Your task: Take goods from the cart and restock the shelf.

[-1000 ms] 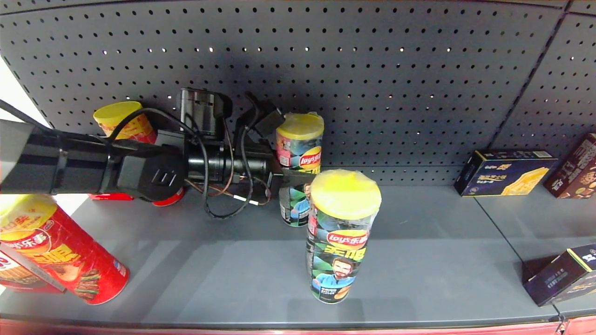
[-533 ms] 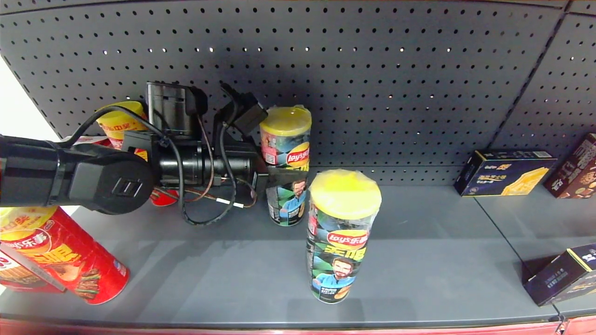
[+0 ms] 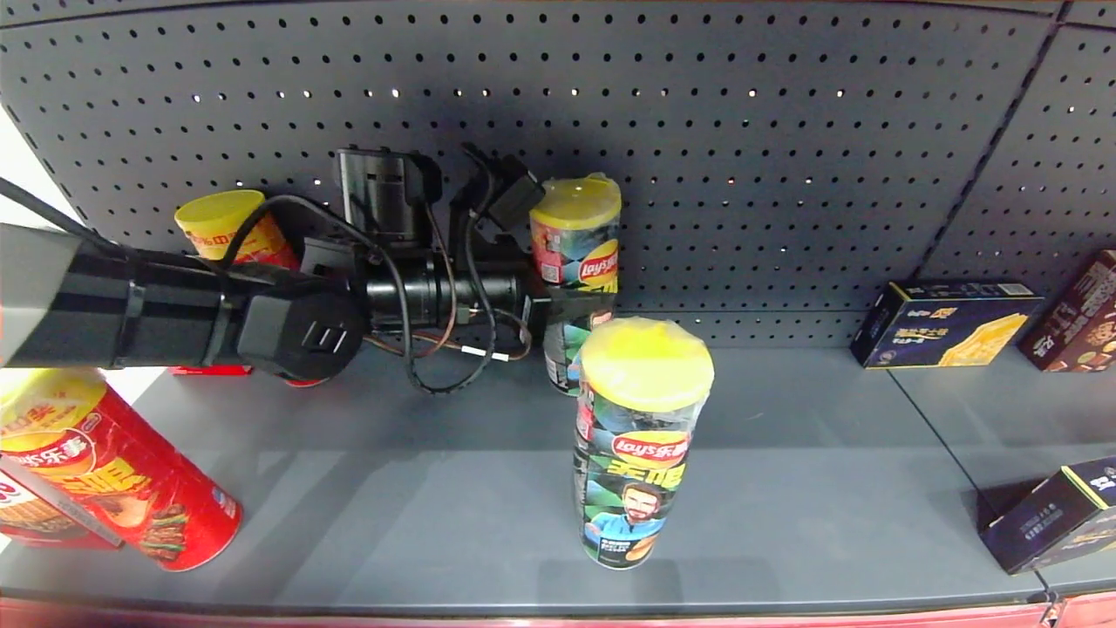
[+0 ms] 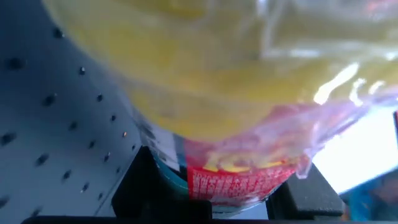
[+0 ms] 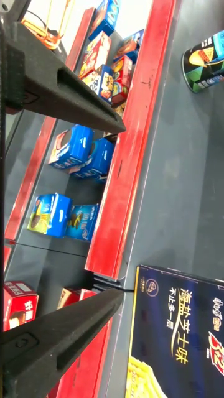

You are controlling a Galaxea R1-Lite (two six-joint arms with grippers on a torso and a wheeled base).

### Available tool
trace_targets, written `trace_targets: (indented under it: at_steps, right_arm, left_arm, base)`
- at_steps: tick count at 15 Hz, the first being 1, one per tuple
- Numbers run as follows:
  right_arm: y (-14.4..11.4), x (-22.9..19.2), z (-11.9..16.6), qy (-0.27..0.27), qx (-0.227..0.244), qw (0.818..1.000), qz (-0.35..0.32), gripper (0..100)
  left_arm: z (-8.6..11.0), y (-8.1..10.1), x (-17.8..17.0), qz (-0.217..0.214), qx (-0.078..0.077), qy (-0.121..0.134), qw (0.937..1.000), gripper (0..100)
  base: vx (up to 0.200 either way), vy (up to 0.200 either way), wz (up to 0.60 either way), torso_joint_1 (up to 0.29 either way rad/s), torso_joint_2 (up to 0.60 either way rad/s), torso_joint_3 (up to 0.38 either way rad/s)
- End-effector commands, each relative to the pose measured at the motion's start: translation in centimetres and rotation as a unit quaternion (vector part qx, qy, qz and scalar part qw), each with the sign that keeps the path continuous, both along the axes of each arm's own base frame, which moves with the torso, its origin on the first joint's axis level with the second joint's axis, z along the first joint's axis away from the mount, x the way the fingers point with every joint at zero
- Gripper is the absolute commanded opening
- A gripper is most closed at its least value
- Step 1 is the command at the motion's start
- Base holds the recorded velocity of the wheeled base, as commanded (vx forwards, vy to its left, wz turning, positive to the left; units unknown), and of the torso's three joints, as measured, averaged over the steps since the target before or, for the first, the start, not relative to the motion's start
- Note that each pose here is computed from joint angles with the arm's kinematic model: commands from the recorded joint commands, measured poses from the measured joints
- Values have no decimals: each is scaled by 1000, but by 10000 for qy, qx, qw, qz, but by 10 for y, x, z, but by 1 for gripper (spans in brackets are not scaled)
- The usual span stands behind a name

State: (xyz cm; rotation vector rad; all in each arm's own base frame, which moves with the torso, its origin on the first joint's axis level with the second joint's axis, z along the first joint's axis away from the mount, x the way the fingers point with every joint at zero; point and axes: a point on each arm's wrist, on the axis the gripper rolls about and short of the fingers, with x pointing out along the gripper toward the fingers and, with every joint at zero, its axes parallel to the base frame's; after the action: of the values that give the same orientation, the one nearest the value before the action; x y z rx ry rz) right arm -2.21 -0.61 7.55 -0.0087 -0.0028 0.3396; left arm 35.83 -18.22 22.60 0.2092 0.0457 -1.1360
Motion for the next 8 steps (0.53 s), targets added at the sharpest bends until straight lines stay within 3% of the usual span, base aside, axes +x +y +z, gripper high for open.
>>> trace_targets:
  at_steps: [1,5,6,8]
  right_arm:
    - [0,0,0,6,-3,10000,5,100]
    - [0,0,0,6,-3,10000,5,100]
    - [0,0,0,6,-3,10000,5,100]
    - [0,0,0,6,-3,10000,5,100]
  left_arm:
    - [-14,-7,6,-31,71,148,9999,0]
    - [-20,-6,5,-46,128,191,9997,0]
    - [-23,-6,4,-38,123,176,9998,100]
    - [-28,-5,1,37,116,121,9999,100]
  base:
    - [0,0,0,0,0,0]
    - [0,0,0,0,0,0]
    - [0,0,0,0,0,0]
    - [0,0,0,0,0,0]
